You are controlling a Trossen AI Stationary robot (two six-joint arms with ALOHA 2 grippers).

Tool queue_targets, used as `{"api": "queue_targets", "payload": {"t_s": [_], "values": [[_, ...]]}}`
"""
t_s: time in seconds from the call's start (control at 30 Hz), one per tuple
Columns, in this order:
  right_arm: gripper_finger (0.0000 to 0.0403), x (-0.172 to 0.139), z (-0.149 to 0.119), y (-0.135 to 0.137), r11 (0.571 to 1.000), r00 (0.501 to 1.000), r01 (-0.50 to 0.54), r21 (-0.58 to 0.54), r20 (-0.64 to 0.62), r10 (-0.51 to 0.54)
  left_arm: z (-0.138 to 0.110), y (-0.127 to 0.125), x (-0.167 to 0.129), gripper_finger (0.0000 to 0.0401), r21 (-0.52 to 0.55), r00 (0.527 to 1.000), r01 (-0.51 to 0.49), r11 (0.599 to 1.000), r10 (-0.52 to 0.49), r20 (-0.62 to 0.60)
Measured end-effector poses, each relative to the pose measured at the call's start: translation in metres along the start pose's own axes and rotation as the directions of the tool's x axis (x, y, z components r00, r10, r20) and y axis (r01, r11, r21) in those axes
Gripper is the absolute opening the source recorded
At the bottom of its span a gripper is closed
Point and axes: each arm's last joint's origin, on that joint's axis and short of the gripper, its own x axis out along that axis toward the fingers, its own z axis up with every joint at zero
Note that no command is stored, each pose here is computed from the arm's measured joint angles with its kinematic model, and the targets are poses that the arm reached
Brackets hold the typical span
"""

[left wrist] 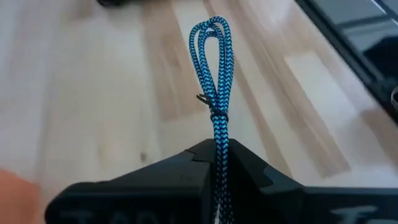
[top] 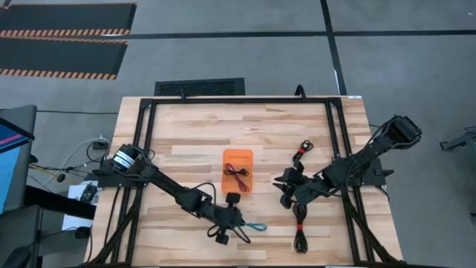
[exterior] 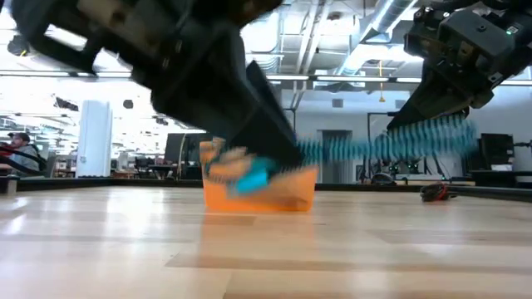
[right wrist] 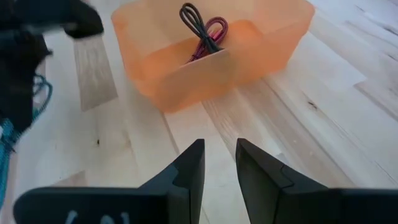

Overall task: Pick and place USB-C Cables
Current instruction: Put the blue charger cable into the orange bin

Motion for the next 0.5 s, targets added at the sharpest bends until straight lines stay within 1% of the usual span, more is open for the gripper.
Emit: {"api": "queue_targets", "payload": {"t_s": [0.17, 0.33, 0.43, 0.5], "values": [[0.0116, 0.000, -0.001, 0.000, 1.000, 1.000, -0.009, -0.006, -0.021, 0.009, 0.027, -0.001, -0.029, 0.0009, -0.034, 0.989, -0.081, 0.996, 0.085, 0.118], [0.0116, -0.002, -0.003, 0.002, 1.000, 1.000, -0.019, -0.017, -0.025, 0.019, 0.054, 0.002, -0.066, 0.0005, -0.121, 0.956, -0.156, 0.980, 0.180, 0.231], [0.0116, -0.003, -0.004, 0.003, 0.999, 0.999, -0.025, -0.022, -0.026, 0.025, 0.065, 0.007, -0.086, 0.0007, -0.189, 0.917, -0.237, 0.953, 0.284, 0.279], [0.0116, -0.004, -0.005, 0.004, 0.999, 0.999, -0.028, -0.026, -0.027, 0.027, 0.069, 0.013, -0.095, 0.0011, -0.245, 0.879, -0.318, 0.916, 0.382, 0.285]]}}
